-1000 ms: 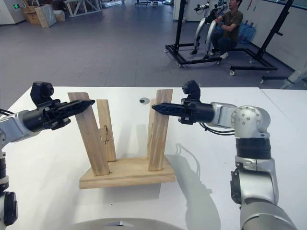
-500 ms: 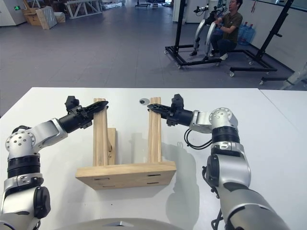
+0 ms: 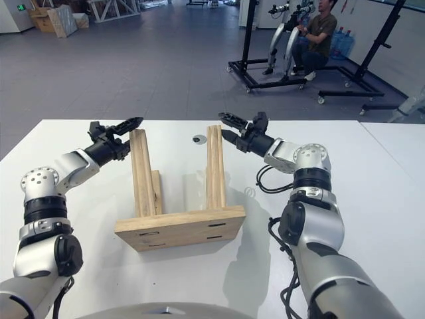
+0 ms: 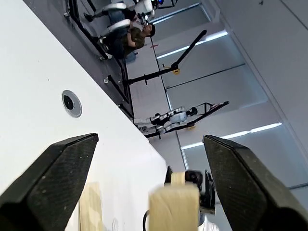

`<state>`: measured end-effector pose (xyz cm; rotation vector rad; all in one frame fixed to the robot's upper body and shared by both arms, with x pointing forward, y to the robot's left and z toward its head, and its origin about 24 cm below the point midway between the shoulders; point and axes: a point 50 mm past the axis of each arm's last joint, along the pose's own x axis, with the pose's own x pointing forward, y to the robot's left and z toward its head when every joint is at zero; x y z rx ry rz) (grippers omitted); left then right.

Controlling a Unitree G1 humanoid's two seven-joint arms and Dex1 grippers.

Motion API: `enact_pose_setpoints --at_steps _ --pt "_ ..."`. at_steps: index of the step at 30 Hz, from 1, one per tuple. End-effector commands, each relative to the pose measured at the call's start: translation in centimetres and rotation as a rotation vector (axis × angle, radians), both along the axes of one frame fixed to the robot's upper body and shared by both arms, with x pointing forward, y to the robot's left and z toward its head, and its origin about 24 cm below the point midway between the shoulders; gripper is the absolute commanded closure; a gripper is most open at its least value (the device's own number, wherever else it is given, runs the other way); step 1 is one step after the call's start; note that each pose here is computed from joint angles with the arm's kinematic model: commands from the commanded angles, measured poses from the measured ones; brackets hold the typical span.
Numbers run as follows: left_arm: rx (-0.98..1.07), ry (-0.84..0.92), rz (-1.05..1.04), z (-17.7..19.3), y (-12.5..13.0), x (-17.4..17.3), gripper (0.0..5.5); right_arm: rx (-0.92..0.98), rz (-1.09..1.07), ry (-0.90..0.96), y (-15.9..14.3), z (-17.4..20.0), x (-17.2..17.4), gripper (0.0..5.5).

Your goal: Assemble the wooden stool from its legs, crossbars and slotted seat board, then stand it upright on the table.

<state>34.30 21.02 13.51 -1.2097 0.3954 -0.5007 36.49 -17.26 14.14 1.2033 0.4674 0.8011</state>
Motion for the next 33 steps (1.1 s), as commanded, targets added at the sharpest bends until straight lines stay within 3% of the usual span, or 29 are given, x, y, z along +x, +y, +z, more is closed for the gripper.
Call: enact_pose_setpoints --at_steps 1,4,6,7,9,12,16,21,25,33 --pt "0.165 0.005 0.252 0.7 4.2 2.1 1.53 -0.048 -0.212 -0.101 -2.6 2.9 2.0 1.05" --pt "0.626 -0.194 0.368 1.7 10.2 0.7 1.53 -0.306 -0.400 -0.199 -8.3 3.2 1.6 1.05" --pt "0.984 -0.431 0.179 1.9 13.3 -3.6 1.53 -0.662 -0.427 -0.390 -13.6 3.3 -0.9 1.05" --pt "1.105 -0.499 0.059 1.7 14.1 -5.8 1.53 -0.838 -0.347 -0.494 -14.9 3.3 -2.4 1.05" --pt "1.171 -0.562 -0.250 0.2 13.5 -10.8 1.53 -1.090 0.012 -0.693 -15.9 1.5 -7.0 1.05" --pt "1.015 -0.586 -0.610 -1.4 8.8 -17.3 1.53 -1.016 0.500 -0.752 -15.6 -0.7 -14.4 1.05" --pt "0.878 -0.540 -0.847 -4.6 4.5 -21.5 1.53 -0.829 0.732 -0.690 -12.9 -2.6 -17.7 1.05" --pt "0.881 -0.551 -0.881 -5.6 3.1 -20.7 1.53 -0.670 0.748 -0.695 -9.2 -5.0 -17.1 1.05" --pt "0.933 -0.567 -0.823 -6.5 2.6 -19.0 1.53 -0.674 0.641 -0.672 -7.8 -6.4 -15.1 1.05" --pt "0.897 -0.599 -0.762 -6.4 1.2 -17.6 1.53 -0.601 0.682 -0.685 -4.9 -7.6 -15.0 1.05"
